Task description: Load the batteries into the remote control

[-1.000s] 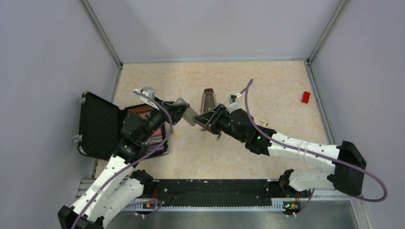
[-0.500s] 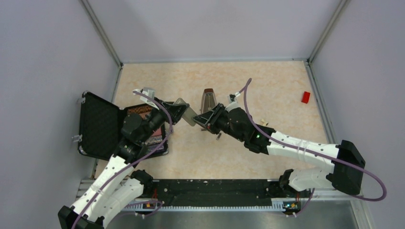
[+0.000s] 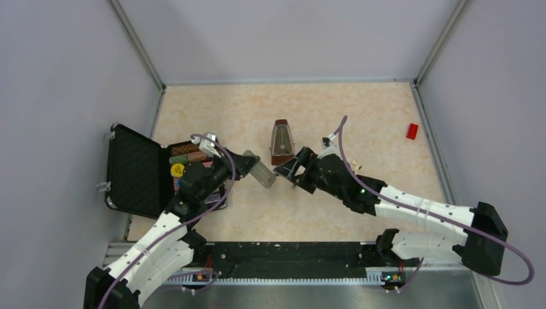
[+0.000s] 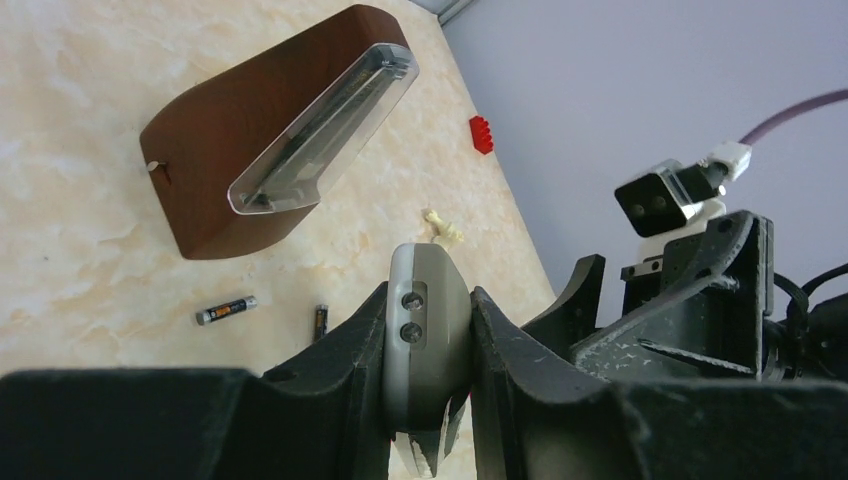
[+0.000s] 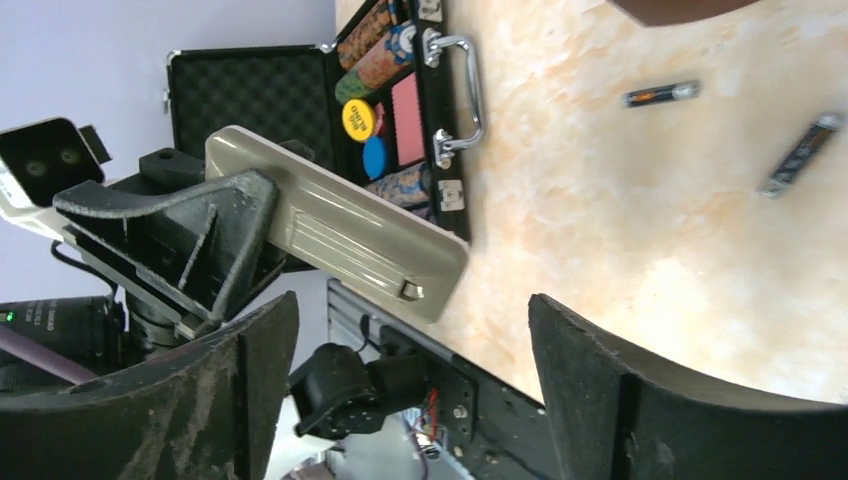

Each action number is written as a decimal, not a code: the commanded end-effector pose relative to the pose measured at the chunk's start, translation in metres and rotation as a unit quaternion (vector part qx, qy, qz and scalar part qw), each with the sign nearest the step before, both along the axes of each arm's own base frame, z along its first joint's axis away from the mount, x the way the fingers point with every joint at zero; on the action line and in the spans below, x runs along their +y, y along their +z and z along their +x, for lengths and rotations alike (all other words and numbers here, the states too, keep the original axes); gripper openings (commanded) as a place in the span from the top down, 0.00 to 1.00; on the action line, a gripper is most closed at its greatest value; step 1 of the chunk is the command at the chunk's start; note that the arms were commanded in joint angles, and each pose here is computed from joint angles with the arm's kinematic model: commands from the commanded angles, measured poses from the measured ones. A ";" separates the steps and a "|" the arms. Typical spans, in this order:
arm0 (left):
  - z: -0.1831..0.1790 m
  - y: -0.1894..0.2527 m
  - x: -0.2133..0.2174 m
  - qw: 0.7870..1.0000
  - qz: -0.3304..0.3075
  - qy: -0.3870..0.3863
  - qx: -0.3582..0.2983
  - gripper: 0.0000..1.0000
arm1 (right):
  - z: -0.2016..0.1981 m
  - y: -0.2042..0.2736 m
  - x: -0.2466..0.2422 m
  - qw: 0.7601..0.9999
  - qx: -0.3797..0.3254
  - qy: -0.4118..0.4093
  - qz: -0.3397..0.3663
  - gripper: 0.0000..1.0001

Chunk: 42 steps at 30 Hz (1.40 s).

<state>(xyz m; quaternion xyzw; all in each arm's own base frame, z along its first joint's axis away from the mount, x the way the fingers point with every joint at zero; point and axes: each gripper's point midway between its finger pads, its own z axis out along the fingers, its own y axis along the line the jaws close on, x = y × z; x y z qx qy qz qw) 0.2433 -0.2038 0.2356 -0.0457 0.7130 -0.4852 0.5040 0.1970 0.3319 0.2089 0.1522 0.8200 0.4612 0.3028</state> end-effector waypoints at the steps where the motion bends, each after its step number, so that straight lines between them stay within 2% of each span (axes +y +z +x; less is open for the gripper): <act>1: 0.003 0.038 0.006 0.995 -0.091 0.029 -0.009 1.00 | -0.002 0.012 -0.021 0.999 -0.047 0.006 0.006 0.11; 6: 0.001 0.050 0.009 0.984 -0.170 0.041 0.044 1.00 | -0.005 0.031 0.003 0.994 -0.068 0.054 0.062 0.03; 13: -0.006 0.070 0.007 0.961 -0.259 0.021 0.095 1.00 | -0.012 0.081 0.035 0.971 -0.114 0.108 0.183 0.04; 15: -0.008 0.078 0.005 0.957 -0.274 0.011 0.095 1.00 | -0.013 0.093 0.042 0.963 -0.120 0.119 0.209 0.11; 18: -0.009 0.085 0.003 0.956 -0.277 0.002 0.097 1.00 | -0.016 0.101 0.050 0.957 -0.117 0.137 0.229 0.28; 19: -0.010 0.087 0.002 0.956 -0.276 -0.002 0.096 0.99 | -0.017 0.101 0.052 0.956 -0.115 0.141 0.230 0.37; 22: -0.014 0.088 -0.001 0.959 -0.265 -0.012 0.098 0.87 | -0.016 0.092 0.051 0.958 -0.099 0.134 0.232 0.63; 23: -0.015 0.087 -0.001 0.961 -0.259 -0.013 0.098 0.77 | -0.015 0.090 0.048 0.959 -0.097 0.130 0.231 0.70; 26: -0.021 0.082 -0.001 0.966 -0.240 -0.016 0.094 0.51 | -0.015 0.082 0.040 0.963 -0.095 0.128 0.220 0.83; 27: -0.024 0.082 0.000 0.968 -0.232 -0.021 0.088 0.47 | -0.015 0.080 0.037 0.963 -0.096 0.129 0.215 0.86; 29: -0.032 0.081 0.000 0.974 -0.209 -0.033 0.081 0.36 | -0.017 0.077 0.028 0.964 -0.101 0.138 0.205 0.88; 33: -0.052 0.084 -0.001 0.983 -0.158 -0.067 0.063 0.29 | -0.020 0.073 0.008 0.962 -0.115 0.177 0.174 0.88; 37: -0.069 0.089 -0.015 0.980 -0.133 -0.141 0.047 0.26 | -0.039 0.079 -0.002 0.942 -0.130 0.263 0.161 0.86; 42: -0.079 0.087 -0.035 0.966 -0.102 -0.229 0.062 0.25 | -0.062 0.081 0.000 0.915 -0.126 0.351 0.155 0.82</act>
